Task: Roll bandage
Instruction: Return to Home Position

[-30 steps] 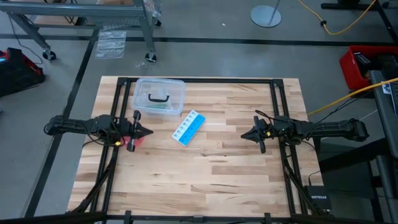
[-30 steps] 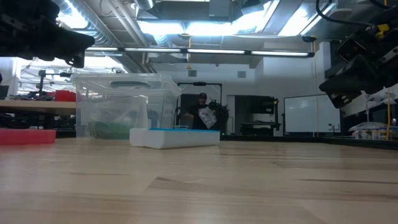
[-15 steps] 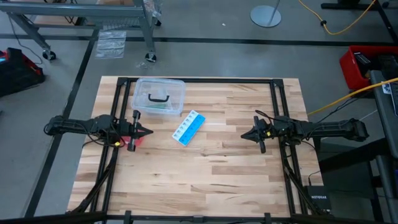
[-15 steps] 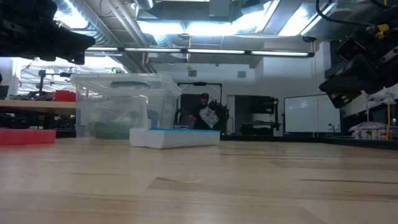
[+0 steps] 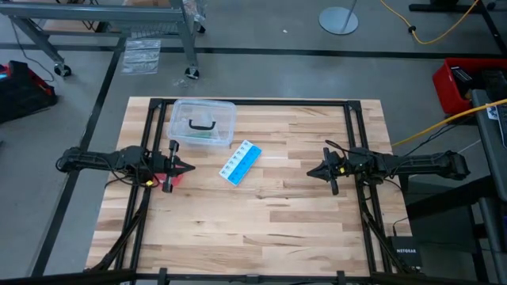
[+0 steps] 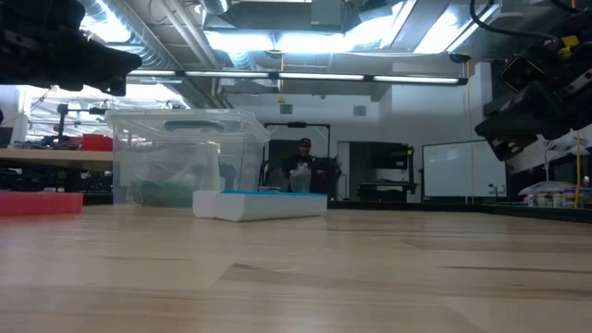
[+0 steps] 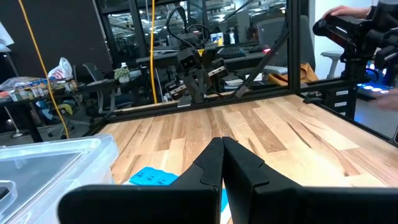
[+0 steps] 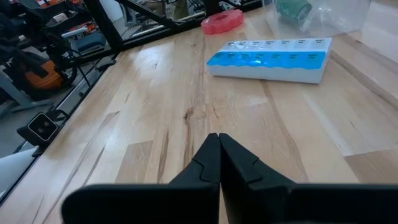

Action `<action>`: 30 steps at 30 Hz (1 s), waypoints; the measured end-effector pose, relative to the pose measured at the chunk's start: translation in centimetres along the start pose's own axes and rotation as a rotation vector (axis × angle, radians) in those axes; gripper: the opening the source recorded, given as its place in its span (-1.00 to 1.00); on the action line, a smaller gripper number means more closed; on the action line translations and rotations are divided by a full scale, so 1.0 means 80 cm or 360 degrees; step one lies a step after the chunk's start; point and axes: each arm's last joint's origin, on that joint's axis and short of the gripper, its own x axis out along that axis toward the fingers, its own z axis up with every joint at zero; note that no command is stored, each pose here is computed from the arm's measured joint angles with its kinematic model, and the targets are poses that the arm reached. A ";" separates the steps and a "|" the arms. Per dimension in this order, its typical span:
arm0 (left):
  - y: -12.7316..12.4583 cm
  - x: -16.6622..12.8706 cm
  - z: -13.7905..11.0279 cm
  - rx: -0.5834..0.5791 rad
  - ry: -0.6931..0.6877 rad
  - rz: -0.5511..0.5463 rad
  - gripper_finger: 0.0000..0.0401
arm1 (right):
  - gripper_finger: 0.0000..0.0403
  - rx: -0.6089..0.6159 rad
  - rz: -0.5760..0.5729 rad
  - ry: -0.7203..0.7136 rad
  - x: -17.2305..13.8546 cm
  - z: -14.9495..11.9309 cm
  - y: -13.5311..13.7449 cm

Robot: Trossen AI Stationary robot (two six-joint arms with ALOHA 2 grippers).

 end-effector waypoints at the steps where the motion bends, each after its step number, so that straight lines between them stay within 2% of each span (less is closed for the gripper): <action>1: 0.000 0.000 0.000 0.0000 0.0001 0.0000 -1.00 | -1.00 -0.0001 0.0001 -0.0004 0.000 0.000 0.000; 7: 0.000 0.000 0.000 0.0000 0.0001 0.0000 -1.00 | -1.00 0.0019 0.0071 -0.0101 -0.006 0.006 0.004; 16: 0.000 0.000 0.000 -0.0001 0.0000 0.0001 -1.00 | -1.00 -0.0099 0.0189 -0.0496 -0.031 0.026 0.014; 21: 0.000 0.000 0.000 -0.0001 0.0005 0.0000 -1.00 | -1.00 -0.0112 0.0214 -0.0516 -0.033 0.029 0.015; 27: 0.000 0.000 0.000 -0.0001 0.0007 0.0000 -1.00 | -1.00 -0.0399 0.0109 -0.0573 -0.033 0.031 0.014; 30: 0.000 0.000 0.000 0.0000 0.0007 0.0000 -1.00 | -1.00 -0.0437 0.0098 -0.0559 -0.033 0.030 0.014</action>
